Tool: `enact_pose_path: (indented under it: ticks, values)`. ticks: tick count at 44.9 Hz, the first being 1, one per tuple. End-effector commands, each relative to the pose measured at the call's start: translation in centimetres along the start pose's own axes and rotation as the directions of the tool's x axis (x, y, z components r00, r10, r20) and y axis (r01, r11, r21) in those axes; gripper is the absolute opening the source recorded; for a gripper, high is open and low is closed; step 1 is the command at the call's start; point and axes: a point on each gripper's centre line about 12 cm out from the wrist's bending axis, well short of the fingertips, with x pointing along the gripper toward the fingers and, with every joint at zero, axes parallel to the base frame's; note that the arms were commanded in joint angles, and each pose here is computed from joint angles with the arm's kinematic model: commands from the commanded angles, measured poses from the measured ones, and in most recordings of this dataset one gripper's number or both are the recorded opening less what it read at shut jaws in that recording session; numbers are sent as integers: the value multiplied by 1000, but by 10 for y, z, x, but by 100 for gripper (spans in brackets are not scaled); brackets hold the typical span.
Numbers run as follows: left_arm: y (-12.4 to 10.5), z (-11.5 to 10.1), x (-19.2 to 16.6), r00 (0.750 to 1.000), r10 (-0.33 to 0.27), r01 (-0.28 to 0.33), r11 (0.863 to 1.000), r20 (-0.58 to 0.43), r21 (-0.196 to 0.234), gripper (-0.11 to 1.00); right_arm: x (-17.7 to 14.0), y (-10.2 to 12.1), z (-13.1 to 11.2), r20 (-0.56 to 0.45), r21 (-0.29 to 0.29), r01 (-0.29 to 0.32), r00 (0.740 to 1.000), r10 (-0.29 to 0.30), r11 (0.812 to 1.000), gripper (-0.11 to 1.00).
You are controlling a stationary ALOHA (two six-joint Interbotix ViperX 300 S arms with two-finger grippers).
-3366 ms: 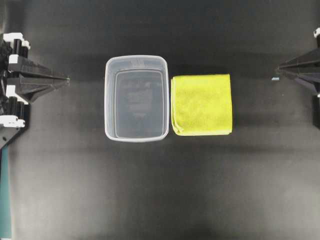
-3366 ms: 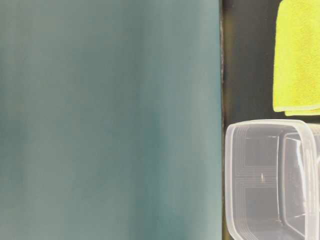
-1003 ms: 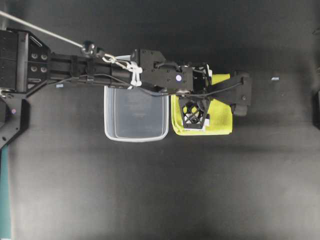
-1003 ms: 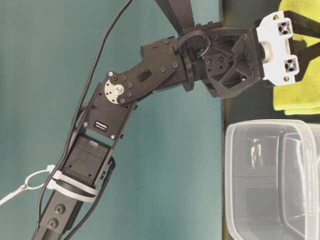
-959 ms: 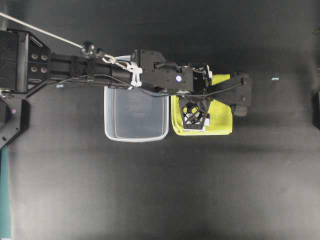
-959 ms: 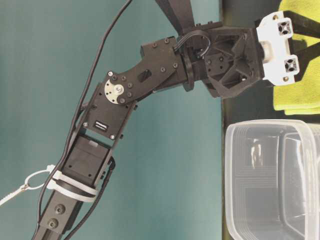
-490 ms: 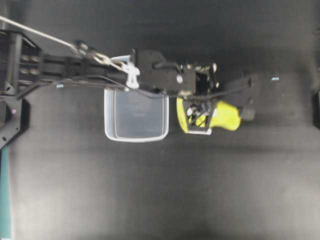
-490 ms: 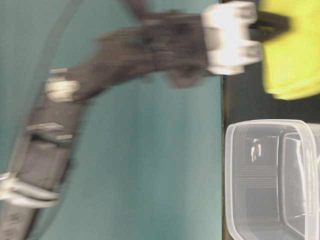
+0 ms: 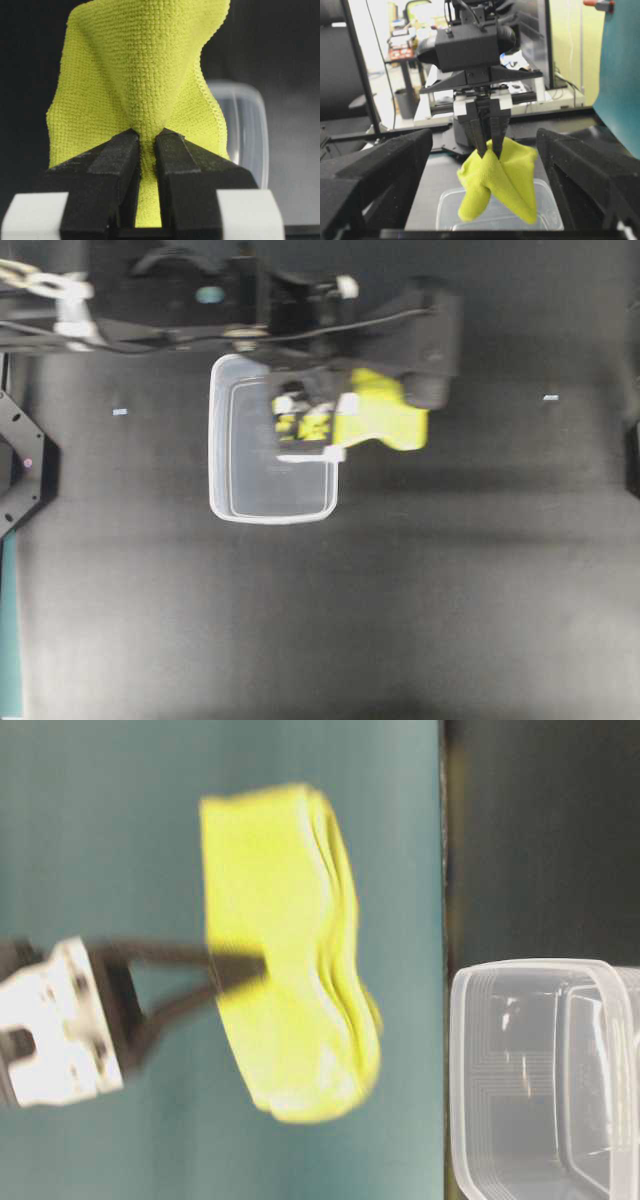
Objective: Place the yellow towel into the container with the left arm.
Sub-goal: 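Lift the towel and carry it left over the clear container, then lower the towel into the container and open the left gripper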
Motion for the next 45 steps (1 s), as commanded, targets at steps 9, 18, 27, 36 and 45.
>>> enact_pose_path:
  ticks: [9,18,27,36,45]
  values:
    - [-8,-56,5,998,8,-9,1000,62,16,7,1,1,6,18,3,-3,1000,3,1000,81]
    - [-11,-83,42,998,6,-7,1000,58,19,7,1,1,4,15,5,-2,1000,2,1000,81]
    - [-11,-95,71,1000,0,0,1000,6,14,7,1,0,4,14,5,-2,1000,2,1000,81]
    - [-12,-93,80,1000,-1,1,1000,8,16,7,1,0,3,12,5,-2,1000,2,1000,81]
    - [-11,-96,83,1000,0,0,1000,14,11,7,1,0,0,6,5,-2,1000,2,1000,81]
